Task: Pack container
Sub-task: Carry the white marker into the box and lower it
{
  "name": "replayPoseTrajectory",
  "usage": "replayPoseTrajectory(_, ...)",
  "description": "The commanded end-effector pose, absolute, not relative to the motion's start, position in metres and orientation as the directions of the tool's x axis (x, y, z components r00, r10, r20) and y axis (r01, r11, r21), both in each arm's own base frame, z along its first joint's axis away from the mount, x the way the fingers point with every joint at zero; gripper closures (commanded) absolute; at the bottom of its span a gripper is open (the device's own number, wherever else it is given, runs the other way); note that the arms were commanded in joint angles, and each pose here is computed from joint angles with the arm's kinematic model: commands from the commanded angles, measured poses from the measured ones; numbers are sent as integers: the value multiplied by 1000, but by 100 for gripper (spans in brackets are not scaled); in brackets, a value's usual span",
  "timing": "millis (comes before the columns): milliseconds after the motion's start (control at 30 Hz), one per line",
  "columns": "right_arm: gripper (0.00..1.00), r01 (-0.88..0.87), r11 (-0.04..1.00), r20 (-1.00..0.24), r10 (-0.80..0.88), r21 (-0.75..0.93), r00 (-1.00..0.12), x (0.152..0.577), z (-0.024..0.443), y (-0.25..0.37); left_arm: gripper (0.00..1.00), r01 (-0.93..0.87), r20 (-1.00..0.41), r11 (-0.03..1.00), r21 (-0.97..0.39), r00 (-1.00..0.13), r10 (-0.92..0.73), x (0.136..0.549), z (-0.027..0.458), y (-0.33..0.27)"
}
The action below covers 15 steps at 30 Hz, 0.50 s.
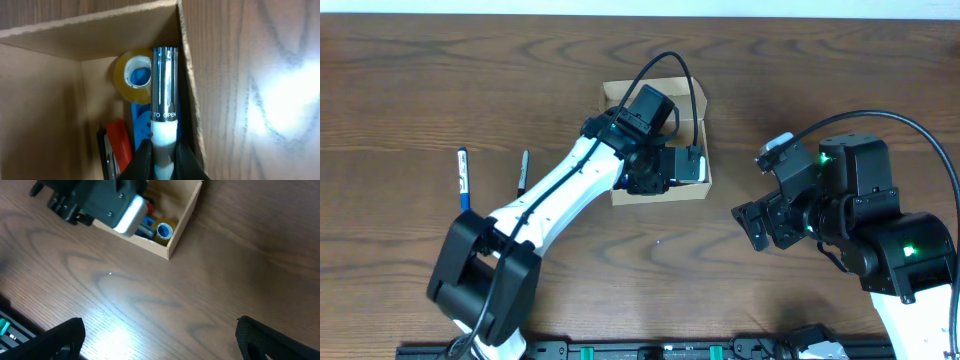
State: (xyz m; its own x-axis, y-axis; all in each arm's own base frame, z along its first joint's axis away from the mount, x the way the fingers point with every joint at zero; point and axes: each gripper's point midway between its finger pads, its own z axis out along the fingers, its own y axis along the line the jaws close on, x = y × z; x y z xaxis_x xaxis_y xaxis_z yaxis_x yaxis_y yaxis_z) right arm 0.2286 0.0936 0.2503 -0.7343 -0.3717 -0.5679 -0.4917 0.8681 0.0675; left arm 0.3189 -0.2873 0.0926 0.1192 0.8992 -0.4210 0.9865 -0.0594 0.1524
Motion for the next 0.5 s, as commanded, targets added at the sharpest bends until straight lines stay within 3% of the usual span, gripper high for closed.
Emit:
replayPoseTrajectory(0,1,-482,873,-569,-358,78,-741,229,251,93,94,986,-396,-70,153,126,910,327,79,-288)
replayPoseTrajectory(333,1,-482,873,-569,-358,78,-740,229,251,93,94,990,-357,-67,128,109,928,331,52,-285)
replayPoseTrajectory(467,1,-482,873,-569,-358,78,-740,229,251,93,72,990,-357,-66,128,108,928,331,52,-285)
